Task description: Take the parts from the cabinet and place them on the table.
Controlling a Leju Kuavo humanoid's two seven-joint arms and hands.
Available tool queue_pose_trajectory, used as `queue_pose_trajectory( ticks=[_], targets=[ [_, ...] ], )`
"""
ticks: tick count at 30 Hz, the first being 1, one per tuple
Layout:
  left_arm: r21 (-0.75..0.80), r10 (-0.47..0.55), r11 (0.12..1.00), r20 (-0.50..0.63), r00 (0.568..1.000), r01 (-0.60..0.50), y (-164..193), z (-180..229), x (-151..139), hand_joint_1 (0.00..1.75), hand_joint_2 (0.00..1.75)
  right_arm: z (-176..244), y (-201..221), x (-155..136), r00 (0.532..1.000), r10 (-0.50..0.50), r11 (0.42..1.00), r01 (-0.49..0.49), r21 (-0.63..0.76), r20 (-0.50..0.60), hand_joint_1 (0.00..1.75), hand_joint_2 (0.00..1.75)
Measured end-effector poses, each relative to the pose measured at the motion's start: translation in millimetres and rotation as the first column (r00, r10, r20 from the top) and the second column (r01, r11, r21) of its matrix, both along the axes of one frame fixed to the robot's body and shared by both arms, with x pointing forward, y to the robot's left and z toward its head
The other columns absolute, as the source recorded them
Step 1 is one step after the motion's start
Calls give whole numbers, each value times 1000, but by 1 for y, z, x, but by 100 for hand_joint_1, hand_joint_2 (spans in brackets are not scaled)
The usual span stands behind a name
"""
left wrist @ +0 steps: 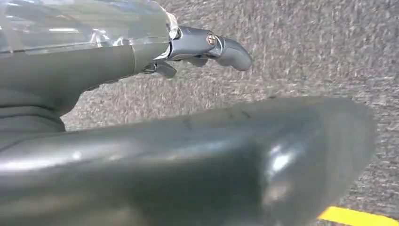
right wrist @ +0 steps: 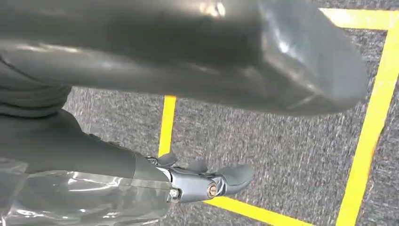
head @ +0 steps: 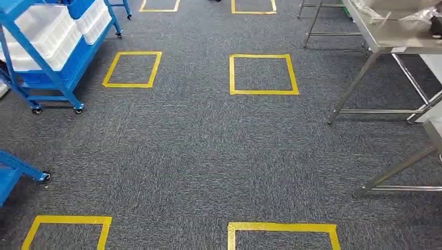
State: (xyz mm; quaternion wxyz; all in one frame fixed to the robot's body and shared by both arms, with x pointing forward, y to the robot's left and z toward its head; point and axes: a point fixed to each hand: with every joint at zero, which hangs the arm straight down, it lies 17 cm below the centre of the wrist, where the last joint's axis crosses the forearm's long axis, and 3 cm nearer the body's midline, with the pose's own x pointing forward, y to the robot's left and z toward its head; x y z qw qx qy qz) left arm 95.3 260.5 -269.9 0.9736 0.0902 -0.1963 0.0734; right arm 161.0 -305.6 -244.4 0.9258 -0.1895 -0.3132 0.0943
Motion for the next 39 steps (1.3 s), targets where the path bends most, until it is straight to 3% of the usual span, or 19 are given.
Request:
queue_pose_trajectory(
  ticks=[9, 22, 27, 31, 39],
  targets=[
    [-4, -13, 1000, -9, 1000, 13, 3, -1, 2, 0, 0, -2, -7, -10, 999, -49, 999, 49, -3, -12, 0, 0],
    [-2, -14, 1000, 7, 1000, 14, 2, 0, 2, 0, 0, -4, -5, -18, 999, -34, 999, 34, -1, -28, 0, 0],
    [-14, 36, 999, 21, 999, -35, 0, 2, 6, 0, 0, -5, -2, -17, 999, -14, 1000, 15, 6, -29, 0, 0],
    [-50, 105, 993, -56, 993, -108, -4, -4, -9, 0, 0, -4, 1, -11, 1000, 6, 1000, -5, 18, -26, 0, 0],
    [-94, 180, 979, -25, 983, -181, -8, -1, 2, 0, 0, -5, -2, -13, 1000, -1, 1000, 1, 15, -28, 0, 0]
  ],
)
